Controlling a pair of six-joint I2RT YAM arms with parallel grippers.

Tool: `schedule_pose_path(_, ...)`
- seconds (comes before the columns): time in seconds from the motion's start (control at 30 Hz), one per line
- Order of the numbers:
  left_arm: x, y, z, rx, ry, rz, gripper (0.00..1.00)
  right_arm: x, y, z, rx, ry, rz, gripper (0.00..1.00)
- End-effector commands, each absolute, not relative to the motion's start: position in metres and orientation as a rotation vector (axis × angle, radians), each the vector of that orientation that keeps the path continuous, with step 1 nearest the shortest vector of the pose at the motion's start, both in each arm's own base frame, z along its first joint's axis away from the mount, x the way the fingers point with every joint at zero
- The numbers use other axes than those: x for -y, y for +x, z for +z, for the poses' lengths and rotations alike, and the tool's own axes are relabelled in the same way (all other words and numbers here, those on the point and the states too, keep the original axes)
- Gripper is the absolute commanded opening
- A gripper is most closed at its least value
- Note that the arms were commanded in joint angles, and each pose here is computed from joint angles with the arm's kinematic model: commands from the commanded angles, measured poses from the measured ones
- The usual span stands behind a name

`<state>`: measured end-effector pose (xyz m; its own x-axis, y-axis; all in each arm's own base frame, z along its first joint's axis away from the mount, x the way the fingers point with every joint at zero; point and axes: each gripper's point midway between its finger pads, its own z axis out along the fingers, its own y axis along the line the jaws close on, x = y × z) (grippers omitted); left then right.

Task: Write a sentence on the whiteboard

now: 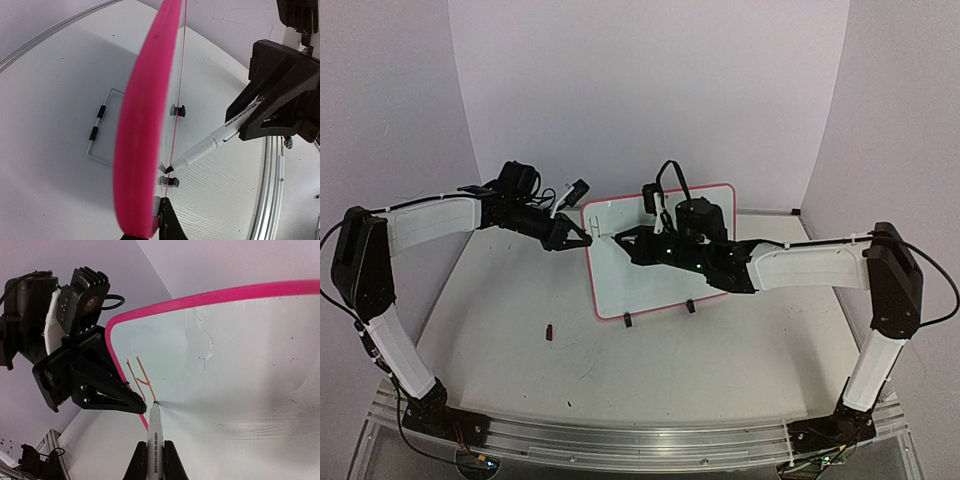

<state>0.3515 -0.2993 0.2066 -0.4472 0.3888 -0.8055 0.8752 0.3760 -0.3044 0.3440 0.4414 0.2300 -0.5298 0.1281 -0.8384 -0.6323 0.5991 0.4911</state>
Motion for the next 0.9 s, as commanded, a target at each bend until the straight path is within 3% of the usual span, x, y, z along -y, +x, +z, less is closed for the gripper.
schedule_pose_path(0.0, 0.291, 0.361, 0.186, -2.063, 1.095, -0.864, 0.0, -0.435, 0.334, 0.263, -1.816, -0.426, 1.07, 0.0)
schedule_pose_path(0.37, 0.291, 0.36, 0.187, -2.061, 1.096, -0.861, 0.0, -0.42, 0.342, 0.291, -1.751, -0.347, 1.021, 0.0)
schedule_pose_path(0.87, 0.292, 0.36, 0.186, -2.062, 1.1, -0.861, 0.0, -0.434, 0.354, 0.282, -1.773, -0.339, 1.021, 0.0)
